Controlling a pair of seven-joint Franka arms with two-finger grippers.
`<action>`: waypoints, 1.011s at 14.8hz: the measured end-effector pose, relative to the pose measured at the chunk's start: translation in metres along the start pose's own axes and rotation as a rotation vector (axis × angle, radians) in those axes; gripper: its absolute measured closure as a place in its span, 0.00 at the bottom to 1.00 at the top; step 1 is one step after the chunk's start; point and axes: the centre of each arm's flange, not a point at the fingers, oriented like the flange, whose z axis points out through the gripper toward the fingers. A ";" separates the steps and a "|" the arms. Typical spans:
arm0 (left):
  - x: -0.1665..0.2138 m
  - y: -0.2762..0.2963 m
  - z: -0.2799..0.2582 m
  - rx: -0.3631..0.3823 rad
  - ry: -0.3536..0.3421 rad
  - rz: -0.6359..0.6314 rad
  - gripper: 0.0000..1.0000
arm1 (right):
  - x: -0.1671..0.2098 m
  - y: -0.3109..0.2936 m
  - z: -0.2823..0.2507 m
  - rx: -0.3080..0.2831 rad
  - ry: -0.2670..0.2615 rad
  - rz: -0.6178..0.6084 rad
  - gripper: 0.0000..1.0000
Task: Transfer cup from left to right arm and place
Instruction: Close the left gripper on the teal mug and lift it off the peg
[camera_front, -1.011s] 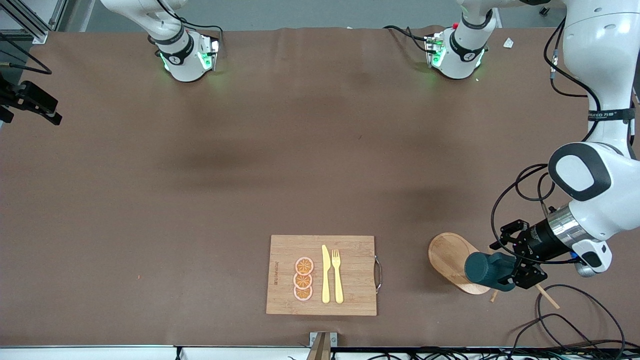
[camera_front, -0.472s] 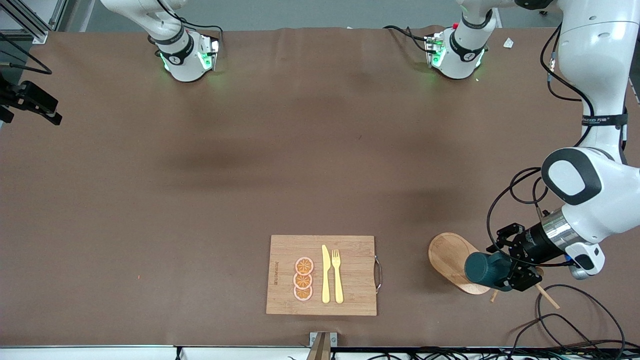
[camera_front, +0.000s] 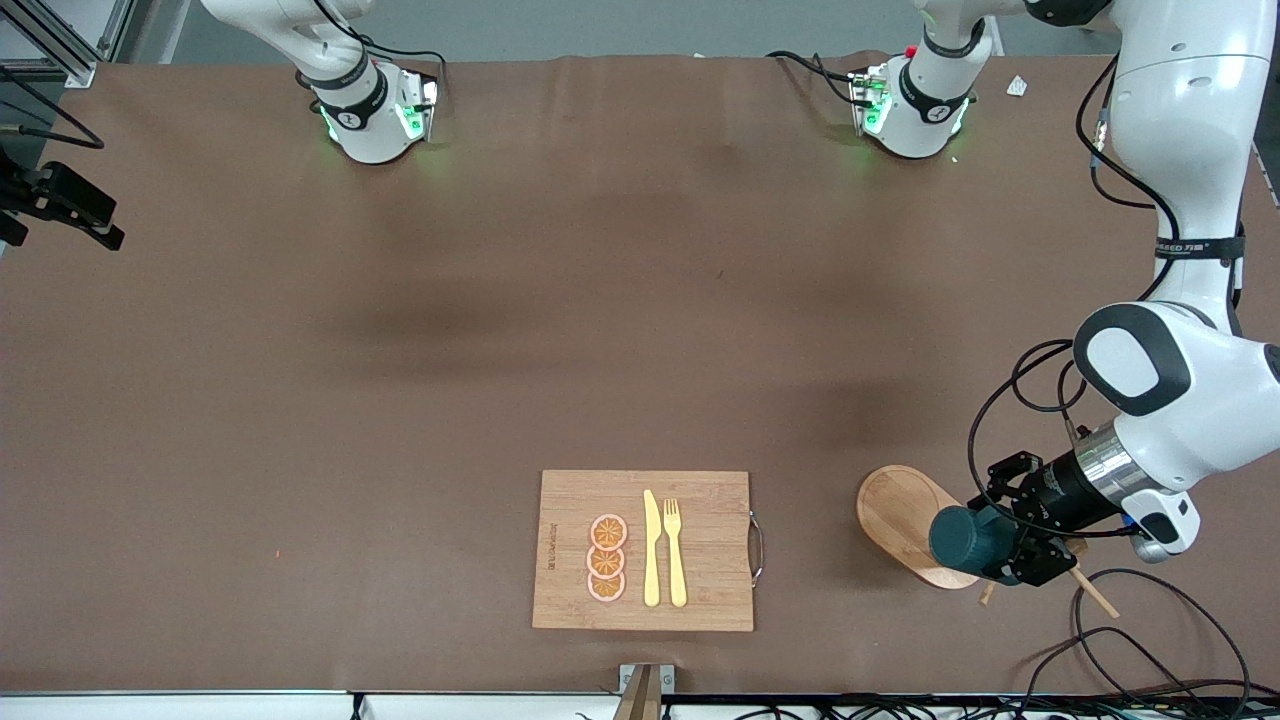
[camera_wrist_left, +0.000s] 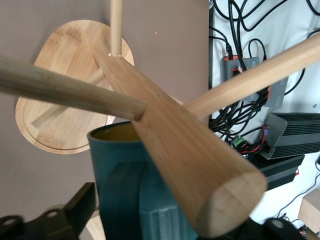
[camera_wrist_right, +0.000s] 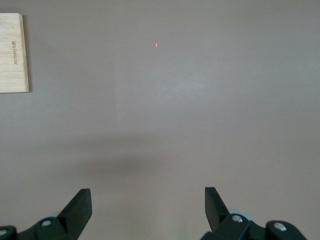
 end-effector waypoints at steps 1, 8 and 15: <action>0.000 0.000 0.000 -0.003 -0.005 -0.006 0.07 | 0.000 0.000 0.000 0.000 0.000 0.000 0.00; 0.000 0.002 -0.002 -0.012 -0.010 -0.012 0.15 | 0.000 0.000 0.000 0.000 0.000 0.000 0.00; -0.034 0.017 -0.025 -0.032 -0.049 -0.011 0.15 | 0.000 0.000 0.000 0.000 0.000 0.000 0.00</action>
